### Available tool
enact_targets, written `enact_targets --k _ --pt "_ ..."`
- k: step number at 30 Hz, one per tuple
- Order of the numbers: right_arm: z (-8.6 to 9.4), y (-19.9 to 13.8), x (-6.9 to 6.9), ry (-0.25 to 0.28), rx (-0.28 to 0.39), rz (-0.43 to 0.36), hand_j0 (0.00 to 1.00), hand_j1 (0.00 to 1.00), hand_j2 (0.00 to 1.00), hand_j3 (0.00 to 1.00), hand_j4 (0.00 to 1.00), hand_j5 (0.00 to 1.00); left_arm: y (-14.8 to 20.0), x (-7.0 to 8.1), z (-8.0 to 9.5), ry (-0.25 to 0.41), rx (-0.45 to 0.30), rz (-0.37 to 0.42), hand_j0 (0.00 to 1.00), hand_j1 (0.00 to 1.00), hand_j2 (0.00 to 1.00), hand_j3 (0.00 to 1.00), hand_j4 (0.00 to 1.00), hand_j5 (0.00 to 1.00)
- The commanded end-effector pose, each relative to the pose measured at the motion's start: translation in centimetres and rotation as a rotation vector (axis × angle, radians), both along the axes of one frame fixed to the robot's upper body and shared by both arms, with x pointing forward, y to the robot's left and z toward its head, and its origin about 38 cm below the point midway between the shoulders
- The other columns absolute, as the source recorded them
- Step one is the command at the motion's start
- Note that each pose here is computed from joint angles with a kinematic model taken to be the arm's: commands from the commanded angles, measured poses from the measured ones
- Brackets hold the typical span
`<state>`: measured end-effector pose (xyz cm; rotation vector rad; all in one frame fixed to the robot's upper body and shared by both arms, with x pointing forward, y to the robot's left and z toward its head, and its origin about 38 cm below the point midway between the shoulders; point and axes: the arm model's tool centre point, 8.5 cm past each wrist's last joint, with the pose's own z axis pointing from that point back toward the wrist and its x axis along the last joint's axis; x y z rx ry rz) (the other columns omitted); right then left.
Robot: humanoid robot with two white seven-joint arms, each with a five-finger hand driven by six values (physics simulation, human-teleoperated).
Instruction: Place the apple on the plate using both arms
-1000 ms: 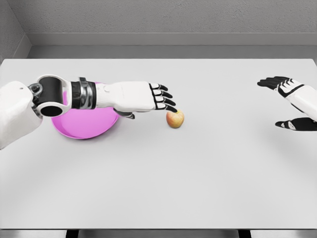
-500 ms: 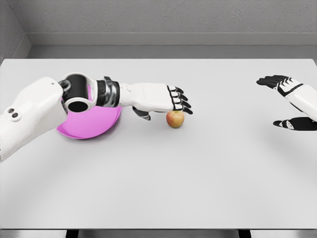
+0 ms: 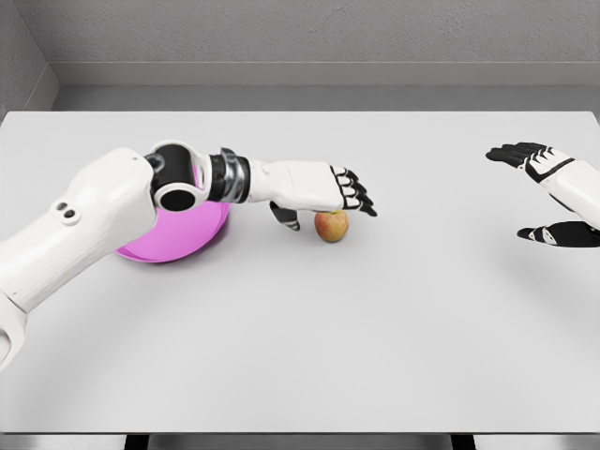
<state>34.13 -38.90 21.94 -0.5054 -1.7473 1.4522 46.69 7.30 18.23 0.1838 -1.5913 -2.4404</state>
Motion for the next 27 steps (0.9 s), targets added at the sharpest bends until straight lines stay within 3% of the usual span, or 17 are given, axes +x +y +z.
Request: enact_targets --k 1,6,14,27 --pt "0.0 -0.1 0.0 0.002 0.008 -0.002 1.00 1.00 1.00 1.00 1.00 1.00 0.0 0.0 -0.3 0.009 0.002 0.002 1.00 1.00 1.00 1.00 1.00 1.00" --pt "0.1 0.0 0.0 0.001 0.007 -0.001 1.00 1.00 1.00 1.00 1.00 1.00 -0.5 -0.2 -0.5 0.013 -0.001 -0.007 1.00 1.00 1.00 1.00 1.00 1.00" --pt "0.1 0.0 0.0 0.000 0.009 0.000 1.00 1.00 1.00 1.00 1.00 1.00 -0.4 -0.3 -0.8 0.017 0.022 -0.007 0.79 0.79 0.79 0.79 0.79 0.79" --pt "0.0 0.0 0.0 0.002 0.007 -0.001 1.00 1.00 1.00 1.00 1.00 1.00 0.3 0.1 -1.8 0.039 0.035 0.020 0.82 0.82 0.82 0.82 0.82 0.82"
